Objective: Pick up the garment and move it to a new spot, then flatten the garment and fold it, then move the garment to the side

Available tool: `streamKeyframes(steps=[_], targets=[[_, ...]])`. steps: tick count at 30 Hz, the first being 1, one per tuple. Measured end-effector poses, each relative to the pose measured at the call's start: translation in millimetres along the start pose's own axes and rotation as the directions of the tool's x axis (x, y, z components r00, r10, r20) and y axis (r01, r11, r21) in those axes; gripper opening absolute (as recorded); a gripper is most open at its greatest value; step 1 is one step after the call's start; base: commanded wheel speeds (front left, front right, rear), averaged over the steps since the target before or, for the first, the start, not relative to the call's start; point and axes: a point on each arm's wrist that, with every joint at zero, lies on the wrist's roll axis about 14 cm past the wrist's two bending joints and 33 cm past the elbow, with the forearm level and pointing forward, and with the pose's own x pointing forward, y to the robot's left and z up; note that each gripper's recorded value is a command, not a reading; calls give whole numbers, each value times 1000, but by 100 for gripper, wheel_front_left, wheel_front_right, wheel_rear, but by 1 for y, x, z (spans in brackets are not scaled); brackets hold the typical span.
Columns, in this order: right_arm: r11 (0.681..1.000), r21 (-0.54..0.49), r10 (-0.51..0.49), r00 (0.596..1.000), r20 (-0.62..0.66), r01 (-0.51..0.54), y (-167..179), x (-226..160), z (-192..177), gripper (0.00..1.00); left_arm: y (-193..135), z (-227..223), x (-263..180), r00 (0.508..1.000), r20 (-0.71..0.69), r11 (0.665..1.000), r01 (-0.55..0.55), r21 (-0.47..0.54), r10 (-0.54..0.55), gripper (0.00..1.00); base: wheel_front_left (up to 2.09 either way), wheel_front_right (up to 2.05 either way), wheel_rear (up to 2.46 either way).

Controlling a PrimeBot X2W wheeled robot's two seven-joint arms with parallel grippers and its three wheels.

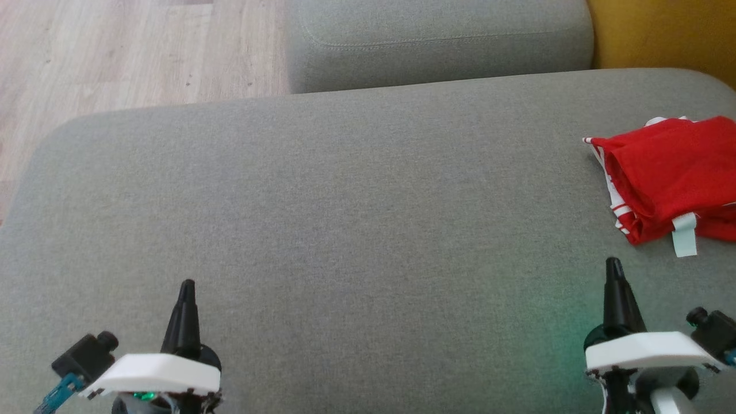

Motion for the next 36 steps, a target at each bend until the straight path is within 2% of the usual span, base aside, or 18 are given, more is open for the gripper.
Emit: streamKeyframes(steps=[18,29,36], targets=[[981,193,-33,999,-2,33,-7,1,3,0,6,2,5,1000,-21,985,-24,-170,21,0,0,0,0],[951,308,-38,999,5,34,-7,5,10,0,8,0,8,999,-43,961,-34,-273,23,0,0,0,0],[920,390,-47,999,4,41,-10,5,11,0,9,3,11,999,-44,938,-37,-346,24,0,0,0,0]])
